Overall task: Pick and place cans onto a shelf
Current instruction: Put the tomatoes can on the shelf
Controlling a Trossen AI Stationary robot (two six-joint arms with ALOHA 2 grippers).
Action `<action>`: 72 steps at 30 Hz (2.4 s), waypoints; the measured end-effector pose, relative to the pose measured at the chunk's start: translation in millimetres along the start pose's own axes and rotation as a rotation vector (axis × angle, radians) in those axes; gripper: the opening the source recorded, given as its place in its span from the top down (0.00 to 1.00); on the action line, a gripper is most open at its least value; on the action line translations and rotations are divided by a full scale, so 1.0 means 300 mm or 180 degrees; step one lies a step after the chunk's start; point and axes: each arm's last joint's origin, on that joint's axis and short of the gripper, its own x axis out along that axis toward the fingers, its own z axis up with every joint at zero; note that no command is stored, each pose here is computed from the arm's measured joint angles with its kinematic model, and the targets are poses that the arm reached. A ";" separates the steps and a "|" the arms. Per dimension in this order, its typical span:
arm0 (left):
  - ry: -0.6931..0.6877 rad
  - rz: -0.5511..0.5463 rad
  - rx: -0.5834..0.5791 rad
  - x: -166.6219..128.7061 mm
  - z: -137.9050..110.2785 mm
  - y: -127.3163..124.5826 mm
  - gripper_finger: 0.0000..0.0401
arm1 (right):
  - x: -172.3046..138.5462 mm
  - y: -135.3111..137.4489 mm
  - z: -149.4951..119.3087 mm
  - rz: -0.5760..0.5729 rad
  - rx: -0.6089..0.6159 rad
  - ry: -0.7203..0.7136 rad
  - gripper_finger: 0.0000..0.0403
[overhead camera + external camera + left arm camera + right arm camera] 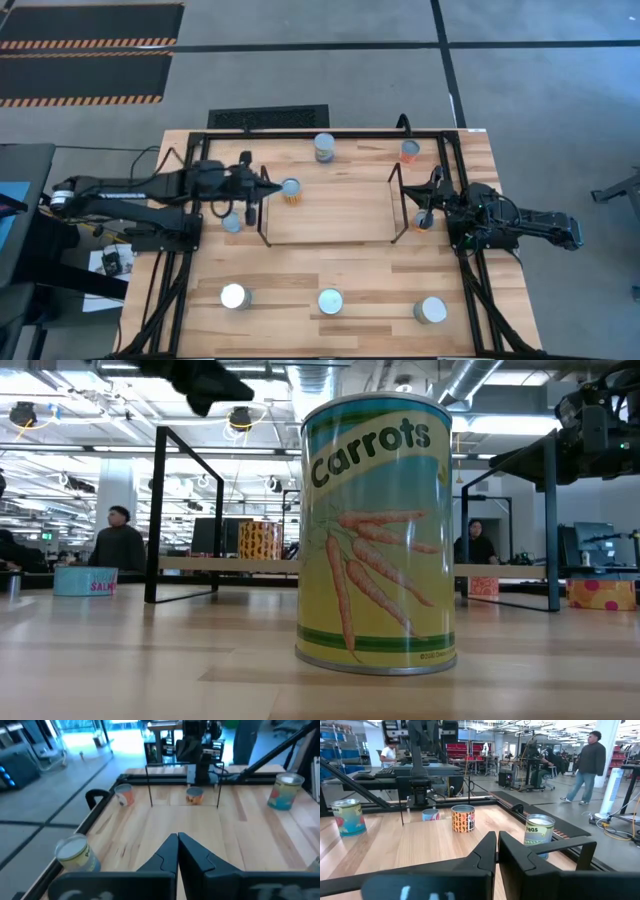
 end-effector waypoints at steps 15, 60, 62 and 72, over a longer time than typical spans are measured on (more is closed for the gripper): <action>-0.0819 -0.0172 0.0048 -0.099 -0.188 0.011 1.00 | 0.000 0.000 0.000 0.0000 0.0000 -0.0001 0.89; -0.0929 -0.0109 0.0137 -0.107 -0.206 0.059 1.00 | 0.028 0.216 0.352 0.1064 0.0046 0.0264 0.99; -0.0926 -0.0111 0.0137 -0.107 -0.206 0.059 1.00 | 0.032 0.259 0.371 0.1104 0.0123 0.0466 0.99; -0.0915 -0.0111 0.0135 -0.106 -0.207 0.059 1.00 | 0.031 0.485 0.390 0.0767 0.0741 0.1713 0.99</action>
